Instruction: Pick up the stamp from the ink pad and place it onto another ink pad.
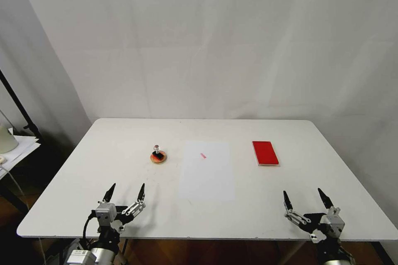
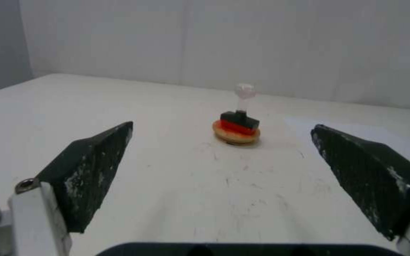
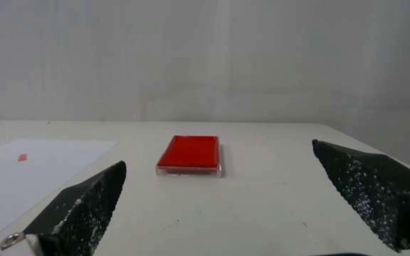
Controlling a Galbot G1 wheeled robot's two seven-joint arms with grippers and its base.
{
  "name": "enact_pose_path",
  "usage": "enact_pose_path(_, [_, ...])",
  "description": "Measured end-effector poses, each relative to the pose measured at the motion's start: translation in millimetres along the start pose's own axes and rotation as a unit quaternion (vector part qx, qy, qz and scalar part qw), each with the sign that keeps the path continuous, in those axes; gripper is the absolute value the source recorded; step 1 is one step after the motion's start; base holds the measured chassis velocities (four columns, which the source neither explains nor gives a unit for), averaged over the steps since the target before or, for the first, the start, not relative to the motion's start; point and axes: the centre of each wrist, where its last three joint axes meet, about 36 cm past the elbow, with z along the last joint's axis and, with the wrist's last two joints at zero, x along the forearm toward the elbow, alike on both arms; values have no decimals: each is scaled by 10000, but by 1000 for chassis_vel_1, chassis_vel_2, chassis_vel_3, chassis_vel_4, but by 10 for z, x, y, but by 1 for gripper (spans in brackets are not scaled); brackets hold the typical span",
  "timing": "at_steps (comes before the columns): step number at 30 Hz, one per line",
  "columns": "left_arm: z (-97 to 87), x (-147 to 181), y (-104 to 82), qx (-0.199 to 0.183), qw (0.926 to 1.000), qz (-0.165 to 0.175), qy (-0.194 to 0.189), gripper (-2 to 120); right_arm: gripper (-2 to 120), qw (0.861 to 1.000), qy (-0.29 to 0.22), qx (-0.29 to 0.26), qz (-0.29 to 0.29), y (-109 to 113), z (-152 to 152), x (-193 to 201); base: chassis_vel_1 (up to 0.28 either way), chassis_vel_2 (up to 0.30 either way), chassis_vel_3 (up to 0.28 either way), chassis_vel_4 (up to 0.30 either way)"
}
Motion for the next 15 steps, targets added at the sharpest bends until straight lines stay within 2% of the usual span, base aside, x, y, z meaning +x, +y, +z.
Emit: enact_pose_path(15, [0, 0, 0, 0, 10000, 0, 0, 100, 100, 10000, 5, -2, 1, 1, 3, -3, 0, 0, 0, 0])
